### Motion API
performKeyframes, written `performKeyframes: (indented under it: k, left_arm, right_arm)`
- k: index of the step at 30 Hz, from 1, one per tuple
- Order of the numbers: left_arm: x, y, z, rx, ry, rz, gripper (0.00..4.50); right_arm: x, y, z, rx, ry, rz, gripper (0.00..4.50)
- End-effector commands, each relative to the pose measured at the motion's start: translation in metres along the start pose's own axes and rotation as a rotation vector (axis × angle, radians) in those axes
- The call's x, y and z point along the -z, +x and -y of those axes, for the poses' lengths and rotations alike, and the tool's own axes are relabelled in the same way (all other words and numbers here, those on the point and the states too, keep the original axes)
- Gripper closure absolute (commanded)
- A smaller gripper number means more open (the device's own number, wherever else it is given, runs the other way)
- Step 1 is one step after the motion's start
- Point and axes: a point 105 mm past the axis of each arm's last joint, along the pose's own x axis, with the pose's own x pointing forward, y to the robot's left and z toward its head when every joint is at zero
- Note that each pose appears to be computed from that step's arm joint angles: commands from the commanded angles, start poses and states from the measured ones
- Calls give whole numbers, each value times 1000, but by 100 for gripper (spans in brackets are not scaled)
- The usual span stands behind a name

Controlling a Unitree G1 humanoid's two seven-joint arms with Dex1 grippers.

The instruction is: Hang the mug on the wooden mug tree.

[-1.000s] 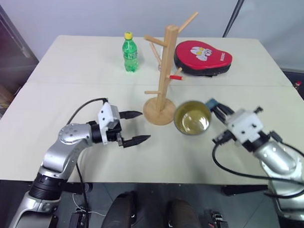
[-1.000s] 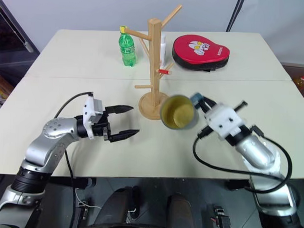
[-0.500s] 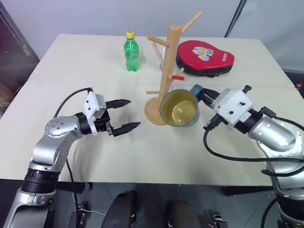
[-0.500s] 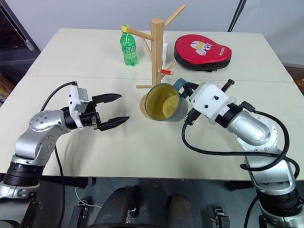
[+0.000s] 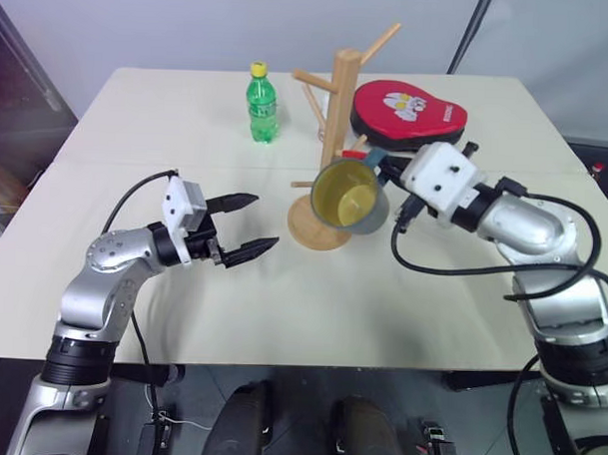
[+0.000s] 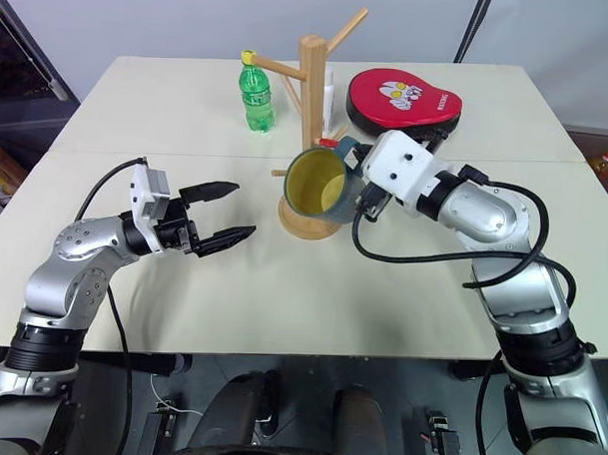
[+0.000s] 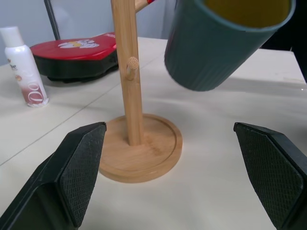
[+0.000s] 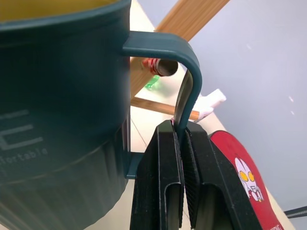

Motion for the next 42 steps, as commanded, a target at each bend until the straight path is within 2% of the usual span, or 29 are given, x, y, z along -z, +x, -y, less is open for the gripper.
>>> performKeyframes:
  k: [1,13,16,19,23,27,29,31,33,36,42]
  left_arm:
    - [-16,1,1,2,41,46,0]
    - [-18,4,5,0,37,57,0]
    - [-18,4,5,-3,37,59,0]
    - [-19,4,4,-4,37,62,0]
    - [-20,2,3,-15,28,62,0]
    - [-14,-2,-5,-68,-17,47,0]
    - [-6,-6,-13,-135,-49,41,0]
    - [4,-14,-29,-271,-88,55,0]
    - [18,-24,-40,-386,-125,48,0]
    - [38,-41,-50,-523,-146,12,0]
    - [60,-64,-53,-660,-138,-48,0]
  right_arm:
    - [-15,5,7,10,-47,52,443]
    - [-12,25,7,-24,-57,30,443]
    - [-16,25,10,-10,-66,41,353]
    - [-20,20,18,21,-88,48,204]
    - [-16,-4,28,62,-53,40,204]
    - [0,-35,31,129,104,32,204]
    - [14,-51,31,199,246,41,204]
    - [44,-69,20,285,435,20,204]
    - [70,-82,5,352,545,-15,204]
    - [100,-92,-18,424,626,-58,204]
    - [116,-85,-43,417,664,-67,204]
